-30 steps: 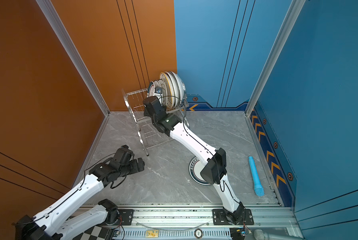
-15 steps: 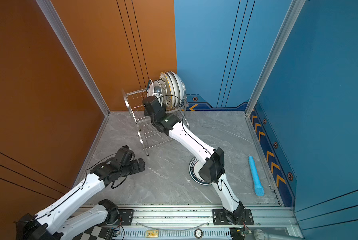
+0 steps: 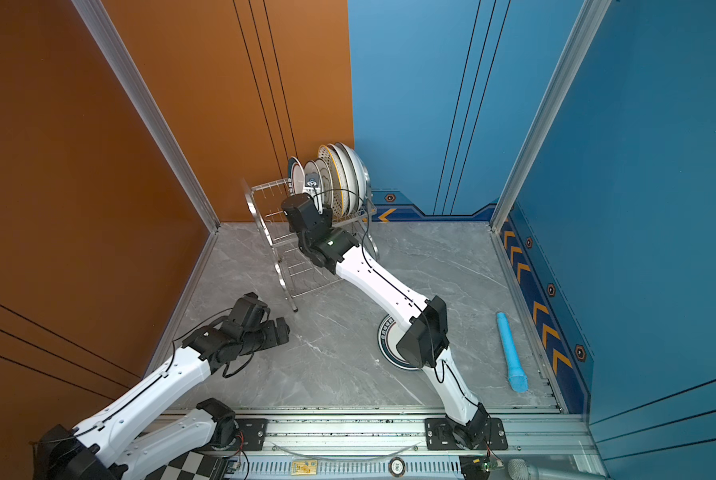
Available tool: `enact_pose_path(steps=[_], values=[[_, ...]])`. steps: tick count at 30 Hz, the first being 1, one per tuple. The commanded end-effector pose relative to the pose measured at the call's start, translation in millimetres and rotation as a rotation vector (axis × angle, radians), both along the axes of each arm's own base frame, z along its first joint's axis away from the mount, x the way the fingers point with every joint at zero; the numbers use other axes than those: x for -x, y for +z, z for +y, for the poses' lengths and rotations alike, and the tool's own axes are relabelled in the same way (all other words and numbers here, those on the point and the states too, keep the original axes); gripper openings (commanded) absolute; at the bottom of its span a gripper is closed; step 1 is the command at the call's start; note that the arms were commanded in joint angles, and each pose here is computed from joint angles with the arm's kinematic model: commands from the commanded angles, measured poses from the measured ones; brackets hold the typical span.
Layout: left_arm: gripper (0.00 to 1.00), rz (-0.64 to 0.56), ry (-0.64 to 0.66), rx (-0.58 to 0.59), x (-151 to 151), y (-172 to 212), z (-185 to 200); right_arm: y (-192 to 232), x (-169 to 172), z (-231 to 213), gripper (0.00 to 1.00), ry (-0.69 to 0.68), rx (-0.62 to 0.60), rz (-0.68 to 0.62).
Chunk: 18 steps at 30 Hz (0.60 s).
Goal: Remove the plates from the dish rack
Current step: 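Close the right gripper on the plate and lift it out of the rack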
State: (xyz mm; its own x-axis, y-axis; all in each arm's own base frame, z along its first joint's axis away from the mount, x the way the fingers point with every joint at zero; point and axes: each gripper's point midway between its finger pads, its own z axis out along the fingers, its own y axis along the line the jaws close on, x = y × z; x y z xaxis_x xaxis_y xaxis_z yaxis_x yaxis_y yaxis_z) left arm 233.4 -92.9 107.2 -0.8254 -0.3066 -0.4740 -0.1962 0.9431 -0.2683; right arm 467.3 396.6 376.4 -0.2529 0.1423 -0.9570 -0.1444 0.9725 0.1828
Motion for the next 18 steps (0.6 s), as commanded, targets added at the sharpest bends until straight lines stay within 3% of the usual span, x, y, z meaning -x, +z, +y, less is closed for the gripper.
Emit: enact_pose_path(steps=[1,18], values=[[0.98,-0.006,0.000,0.009,2,0,2,23,20,33,0.04,0.101,-0.020,-0.078],[0.98,-0.067,0.093,0.037,3,9,15,116,62,25,0.02,0.053,0.015,-0.341]])
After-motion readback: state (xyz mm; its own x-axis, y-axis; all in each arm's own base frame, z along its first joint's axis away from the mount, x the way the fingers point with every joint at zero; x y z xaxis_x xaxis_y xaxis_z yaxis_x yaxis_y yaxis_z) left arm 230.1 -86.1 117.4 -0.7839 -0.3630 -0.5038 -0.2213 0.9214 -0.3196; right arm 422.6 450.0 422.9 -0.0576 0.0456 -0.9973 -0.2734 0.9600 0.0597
